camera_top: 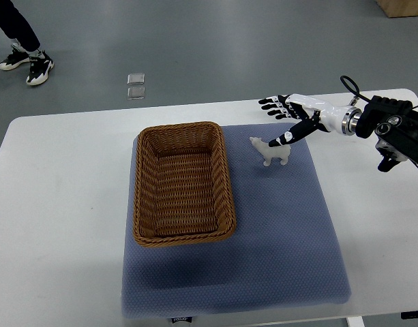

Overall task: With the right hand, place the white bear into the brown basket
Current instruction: 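Reach the right hand down toward the white bear figurine beside the basket, then close the right hand fingers around the white bear and lift it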

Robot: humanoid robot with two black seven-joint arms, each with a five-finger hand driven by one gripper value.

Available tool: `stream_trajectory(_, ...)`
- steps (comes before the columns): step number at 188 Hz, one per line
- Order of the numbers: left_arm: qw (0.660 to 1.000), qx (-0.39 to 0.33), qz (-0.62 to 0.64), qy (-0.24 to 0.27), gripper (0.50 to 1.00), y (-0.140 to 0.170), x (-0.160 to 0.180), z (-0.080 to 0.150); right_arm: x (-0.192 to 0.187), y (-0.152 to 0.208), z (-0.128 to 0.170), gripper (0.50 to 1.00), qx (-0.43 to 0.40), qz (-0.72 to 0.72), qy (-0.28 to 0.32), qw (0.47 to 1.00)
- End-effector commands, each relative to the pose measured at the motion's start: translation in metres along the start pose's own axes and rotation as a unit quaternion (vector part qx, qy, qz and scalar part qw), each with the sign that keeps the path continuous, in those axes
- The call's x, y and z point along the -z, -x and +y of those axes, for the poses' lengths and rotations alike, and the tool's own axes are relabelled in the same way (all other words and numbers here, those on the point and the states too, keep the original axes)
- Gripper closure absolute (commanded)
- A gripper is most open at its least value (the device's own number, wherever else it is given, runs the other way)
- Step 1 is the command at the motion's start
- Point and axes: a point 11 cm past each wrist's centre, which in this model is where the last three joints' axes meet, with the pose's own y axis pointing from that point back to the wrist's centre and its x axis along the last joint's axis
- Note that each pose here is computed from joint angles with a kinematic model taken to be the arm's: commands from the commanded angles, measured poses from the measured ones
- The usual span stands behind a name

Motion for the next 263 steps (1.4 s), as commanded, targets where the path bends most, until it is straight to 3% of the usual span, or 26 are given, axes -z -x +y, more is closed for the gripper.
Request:
stream_trajectory(1,1.0,0.0,0.0,0.0,0.5,0.0,0.0,0.0,0.001,0.006,-0.003,0.56,0.029,0.049,0.02,0.998)
stream_trajectory(100,1.0,0.004,0.0,0.0,0.5,0.003,0.0,0.0,-0.016,0.013,-0.014,0.564,0.026,0.13,0.072,0.989)
stream_trajectory(151,1.0,0.005,0.0,0.001,0.5,0.003,-0.001,0.0,-0.015,0.022,-0.021,0.574,0.027,0.137,0.07,0.988)
stream_trajectory(207,1.0,0.004,0.0,0.0,0.5,0.003,0.0,0.0,-0.017,0.03,-0.024,0.742,0.039,0.145,0.075,0.986)
stream_trajectory(241,1.0,0.008,-0.001,0.0,0.5,0.005,0.0,0.0,-0.02,0.032,-0.024,0.779,0.04,0.153,0.078,0.984)
stream_trajectory(263,1.0,0.008,0.0,0.001,0.5,0.005,-0.001,0.0,-0.02,0.031,-0.023,0.85,0.04,0.156,0.08,0.984)
